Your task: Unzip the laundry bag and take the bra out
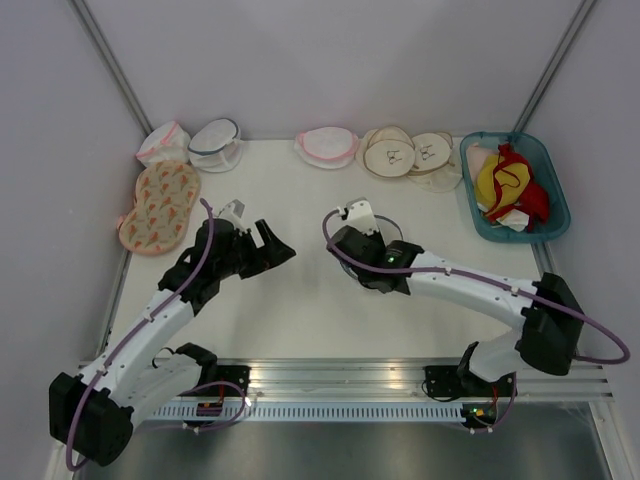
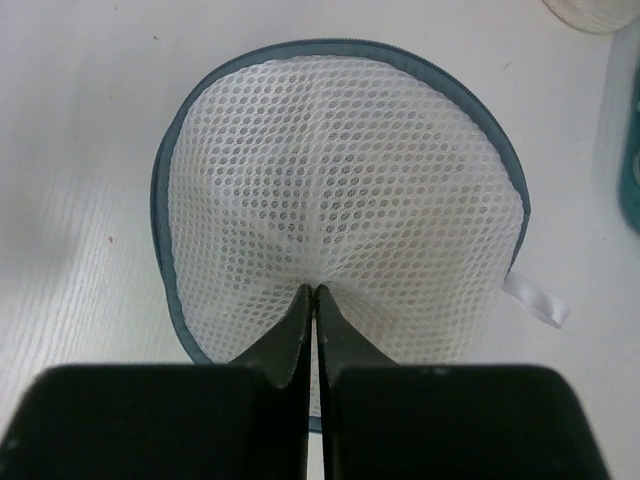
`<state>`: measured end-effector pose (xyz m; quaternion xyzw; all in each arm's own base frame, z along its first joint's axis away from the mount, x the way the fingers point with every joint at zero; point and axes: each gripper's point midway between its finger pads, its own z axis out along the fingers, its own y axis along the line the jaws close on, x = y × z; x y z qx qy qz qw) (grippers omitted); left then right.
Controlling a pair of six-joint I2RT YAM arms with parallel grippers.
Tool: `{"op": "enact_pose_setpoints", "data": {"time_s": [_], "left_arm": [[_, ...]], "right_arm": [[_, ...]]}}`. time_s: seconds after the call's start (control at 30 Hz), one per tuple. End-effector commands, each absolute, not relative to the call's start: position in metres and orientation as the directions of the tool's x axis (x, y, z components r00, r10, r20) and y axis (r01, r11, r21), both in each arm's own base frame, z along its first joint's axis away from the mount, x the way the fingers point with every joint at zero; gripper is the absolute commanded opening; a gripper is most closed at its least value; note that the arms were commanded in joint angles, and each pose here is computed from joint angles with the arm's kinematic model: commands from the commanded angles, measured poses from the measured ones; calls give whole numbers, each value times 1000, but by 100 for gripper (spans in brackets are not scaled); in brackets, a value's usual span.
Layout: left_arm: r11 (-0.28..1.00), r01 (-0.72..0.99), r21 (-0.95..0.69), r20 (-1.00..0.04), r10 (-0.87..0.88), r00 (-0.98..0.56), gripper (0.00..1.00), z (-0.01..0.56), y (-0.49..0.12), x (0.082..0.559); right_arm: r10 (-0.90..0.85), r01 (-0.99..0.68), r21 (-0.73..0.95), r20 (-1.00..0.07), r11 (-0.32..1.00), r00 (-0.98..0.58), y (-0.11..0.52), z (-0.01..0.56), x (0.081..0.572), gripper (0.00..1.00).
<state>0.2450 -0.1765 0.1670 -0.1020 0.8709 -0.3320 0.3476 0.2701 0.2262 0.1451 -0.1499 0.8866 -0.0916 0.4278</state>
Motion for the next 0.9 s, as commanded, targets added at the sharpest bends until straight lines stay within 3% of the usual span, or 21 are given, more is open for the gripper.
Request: {"op": "enact_pose_setpoints", "data": {"time_s": [0.0, 0.13, 0.23, 0.4, 0.67, 0.87], "left_arm": [[717, 71, -694, -525, -436, -731, 93, 174, -185, 252], [655, 151, -741, -522, -419, -743, 93, 178, -204, 257], [583, 216, -783, -516, -416, -749, 93, 181, -222, 265], [477, 278, -834, -478, -371, -796, 91, 167, -254, 287], [469, 225, -854, -410, -340, -847, 85, 127, -285, 327], [425, 259, -868, -415, -333, -847, 84, 125, -307, 340]], "right_arm": [[-165, -176, -82, -832, 981, -530, 226, 189, 268, 0], [77, -279, 270, -832, 922, -550, 229, 217, 256, 0], [202, -289, 404, -818, 868, -539, 212, 239, 250, 0], [248, -266, 452, -793, 851, -557, 197, 231, 245, 0], [292, -267, 490, -789, 830, -541, 190, 240, 241, 0], [300, -289, 509, -785, 811, -543, 191, 245, 239, 0]]}}
